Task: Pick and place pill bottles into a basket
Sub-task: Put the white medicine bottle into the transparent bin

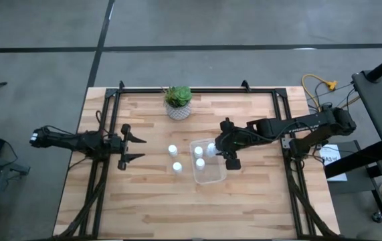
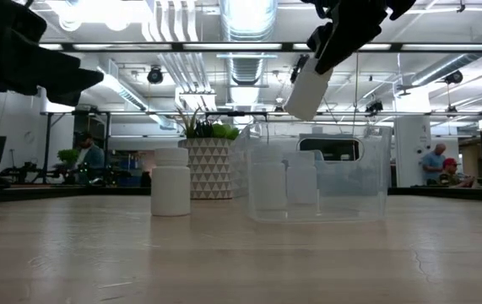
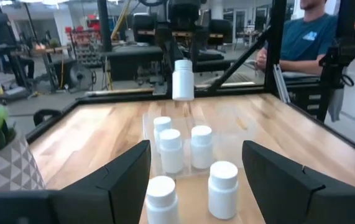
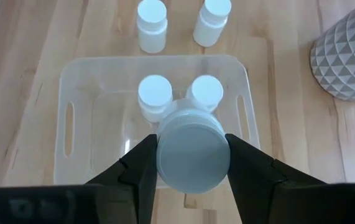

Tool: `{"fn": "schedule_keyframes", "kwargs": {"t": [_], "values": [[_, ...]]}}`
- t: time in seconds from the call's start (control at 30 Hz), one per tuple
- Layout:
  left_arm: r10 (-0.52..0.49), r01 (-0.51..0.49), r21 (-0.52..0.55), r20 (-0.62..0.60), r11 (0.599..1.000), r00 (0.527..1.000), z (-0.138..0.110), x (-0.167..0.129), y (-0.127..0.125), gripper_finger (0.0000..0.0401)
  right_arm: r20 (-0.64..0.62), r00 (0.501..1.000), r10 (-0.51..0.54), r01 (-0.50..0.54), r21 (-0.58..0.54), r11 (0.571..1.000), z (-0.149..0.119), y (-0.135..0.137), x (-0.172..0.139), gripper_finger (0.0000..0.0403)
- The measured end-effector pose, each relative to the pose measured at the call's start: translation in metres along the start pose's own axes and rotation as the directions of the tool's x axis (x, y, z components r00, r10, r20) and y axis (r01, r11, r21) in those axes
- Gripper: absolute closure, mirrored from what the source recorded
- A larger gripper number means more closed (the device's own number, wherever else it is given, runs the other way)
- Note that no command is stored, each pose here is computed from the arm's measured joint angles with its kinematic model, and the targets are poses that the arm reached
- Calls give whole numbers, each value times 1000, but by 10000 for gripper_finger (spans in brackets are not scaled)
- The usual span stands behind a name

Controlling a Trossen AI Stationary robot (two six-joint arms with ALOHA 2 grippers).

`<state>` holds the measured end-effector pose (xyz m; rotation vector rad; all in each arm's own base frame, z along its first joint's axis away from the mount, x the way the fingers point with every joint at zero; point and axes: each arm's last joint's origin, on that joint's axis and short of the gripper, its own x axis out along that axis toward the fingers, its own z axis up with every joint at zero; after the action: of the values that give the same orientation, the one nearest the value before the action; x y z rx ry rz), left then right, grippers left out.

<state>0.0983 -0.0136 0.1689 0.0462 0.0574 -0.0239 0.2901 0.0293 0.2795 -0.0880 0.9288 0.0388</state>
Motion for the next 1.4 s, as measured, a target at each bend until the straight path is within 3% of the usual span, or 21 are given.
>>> {"fn": "schedule_keyframes", "kwargs": {"t": [0.4,0.97,1.4], "values": [[1,-1,2,-34,1000,999,-3,2,0,166,-86,996,22,-16,65,998,-9,-2,6,256],[1,0,9,-78,1000,997,-6,5,-1,166,-230,965,126,-112,71,991,0,5,65,256],[0,2,13,-121,1000,993,-10,8,-2,166,-302,945,125,-111,62,992,-6,6,80,256]]}}
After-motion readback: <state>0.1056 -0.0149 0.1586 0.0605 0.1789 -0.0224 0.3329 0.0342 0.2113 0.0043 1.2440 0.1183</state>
